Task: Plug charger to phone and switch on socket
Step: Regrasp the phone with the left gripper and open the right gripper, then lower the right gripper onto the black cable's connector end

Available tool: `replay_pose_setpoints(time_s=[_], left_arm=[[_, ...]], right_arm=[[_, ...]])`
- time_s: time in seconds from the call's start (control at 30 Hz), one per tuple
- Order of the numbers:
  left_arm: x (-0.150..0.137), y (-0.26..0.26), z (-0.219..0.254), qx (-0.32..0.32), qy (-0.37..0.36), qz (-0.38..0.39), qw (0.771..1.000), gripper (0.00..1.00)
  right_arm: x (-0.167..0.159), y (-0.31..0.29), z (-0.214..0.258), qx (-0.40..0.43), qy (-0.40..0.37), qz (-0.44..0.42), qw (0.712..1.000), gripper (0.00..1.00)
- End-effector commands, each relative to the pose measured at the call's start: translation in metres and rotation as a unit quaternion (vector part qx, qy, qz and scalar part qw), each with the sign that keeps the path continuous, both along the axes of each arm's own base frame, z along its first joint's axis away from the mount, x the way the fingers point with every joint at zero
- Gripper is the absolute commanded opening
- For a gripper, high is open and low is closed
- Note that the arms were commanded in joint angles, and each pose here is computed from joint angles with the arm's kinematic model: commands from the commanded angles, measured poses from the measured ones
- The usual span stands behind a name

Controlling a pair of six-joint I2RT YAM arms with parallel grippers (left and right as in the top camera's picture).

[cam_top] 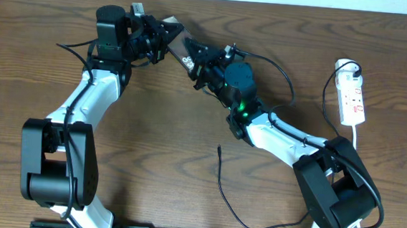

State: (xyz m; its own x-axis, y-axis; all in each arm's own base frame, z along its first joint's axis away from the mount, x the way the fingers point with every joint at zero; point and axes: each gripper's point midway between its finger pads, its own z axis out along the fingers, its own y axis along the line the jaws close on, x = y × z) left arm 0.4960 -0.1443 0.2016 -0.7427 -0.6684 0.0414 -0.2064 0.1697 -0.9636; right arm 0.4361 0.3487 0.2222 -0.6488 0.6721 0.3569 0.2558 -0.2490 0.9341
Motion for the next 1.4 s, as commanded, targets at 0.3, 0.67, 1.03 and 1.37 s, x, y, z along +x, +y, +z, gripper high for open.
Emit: replay_pose_setpoints(time_s=[0.3, 0.67, 1.03, 1.37], left_arm=[[0.011, 0.043, 0.012, 0.003, -0.020, 0.040, 0.999, 0.07], [0.001, 0.151, 0.031, -0.030, -0.048, 0.064, 0.996, 0.07], [-0.053, 0.156, 0.052, -0.022, -0.163, -0.104, 0.981, 0.07], [-0.054, 0.154, 0.053, -0.016, -0.175, -0.111, 0.978, 0.07]], right_arm=[[-0.006, 0.011, 0.014, 0.009, -0.014, 0.016, 1.000, 0.99], [-0.018, 0.020, 0.019, -0.157, -0.212, 0.058, 0.963, 0.99], [-0.041, 0.031, 0.002, -0.256, -0.320, 0.216, 0.886, 0.99], [-0.076, -0.018, -0.080, -0.495, -0.120, 0.370, 0.777, 0.99]])
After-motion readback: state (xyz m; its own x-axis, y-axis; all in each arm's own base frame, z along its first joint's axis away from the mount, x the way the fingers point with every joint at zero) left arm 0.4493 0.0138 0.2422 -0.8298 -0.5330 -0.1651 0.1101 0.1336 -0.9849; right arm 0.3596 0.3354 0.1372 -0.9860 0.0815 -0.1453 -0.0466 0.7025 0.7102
